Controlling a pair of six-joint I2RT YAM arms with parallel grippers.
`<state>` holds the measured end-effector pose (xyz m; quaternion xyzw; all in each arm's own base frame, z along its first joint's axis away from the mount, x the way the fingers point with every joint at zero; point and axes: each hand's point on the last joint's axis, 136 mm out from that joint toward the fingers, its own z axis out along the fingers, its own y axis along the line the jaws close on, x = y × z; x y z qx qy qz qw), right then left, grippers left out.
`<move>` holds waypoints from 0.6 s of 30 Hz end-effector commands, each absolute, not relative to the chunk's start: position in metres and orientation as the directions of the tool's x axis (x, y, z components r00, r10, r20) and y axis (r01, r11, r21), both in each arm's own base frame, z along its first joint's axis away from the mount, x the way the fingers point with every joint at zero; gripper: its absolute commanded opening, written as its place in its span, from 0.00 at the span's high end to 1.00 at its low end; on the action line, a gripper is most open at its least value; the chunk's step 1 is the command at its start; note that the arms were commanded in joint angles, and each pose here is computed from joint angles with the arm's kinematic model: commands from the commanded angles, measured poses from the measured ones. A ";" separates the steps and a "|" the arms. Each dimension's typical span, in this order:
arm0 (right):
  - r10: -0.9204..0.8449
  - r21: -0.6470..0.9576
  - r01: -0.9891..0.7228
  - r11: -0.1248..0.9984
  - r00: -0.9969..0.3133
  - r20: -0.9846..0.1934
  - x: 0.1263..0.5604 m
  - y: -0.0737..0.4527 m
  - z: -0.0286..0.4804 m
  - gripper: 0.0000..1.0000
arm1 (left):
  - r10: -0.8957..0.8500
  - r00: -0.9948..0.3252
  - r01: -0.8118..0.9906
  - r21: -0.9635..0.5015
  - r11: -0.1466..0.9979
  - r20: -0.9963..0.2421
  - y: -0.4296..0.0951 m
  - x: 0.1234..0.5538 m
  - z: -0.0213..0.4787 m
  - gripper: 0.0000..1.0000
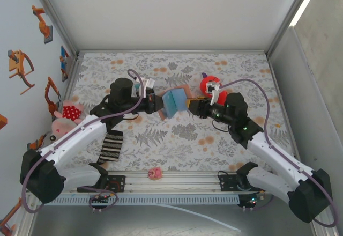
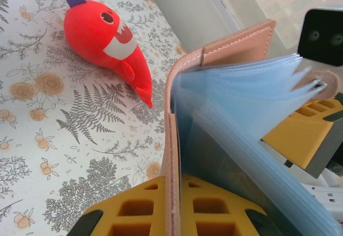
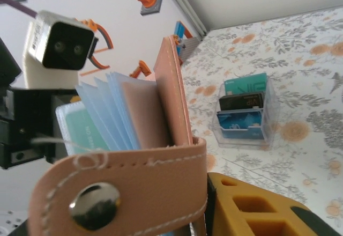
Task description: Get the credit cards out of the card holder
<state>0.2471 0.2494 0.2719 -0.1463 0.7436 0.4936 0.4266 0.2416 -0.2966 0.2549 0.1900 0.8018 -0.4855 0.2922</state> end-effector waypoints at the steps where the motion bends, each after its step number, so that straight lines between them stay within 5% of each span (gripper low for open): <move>1: 0.249 0.628 -0.693 0.356 -0.577 -0.778 0.236 0.250 0.296 0.62 | 0.003 -0.738 0.619 -0.676 0.399 -0.674 -0.295 0.235 0.276 1.00; 18: 0.213 0.641 -0.708 0.296 -0.605 -0.767 0.235 0.260 0.290 0.43 | 0.020 -0.760 0.615 -0.709 0.346 -0.650 -0.298 0.229 0.279 1.00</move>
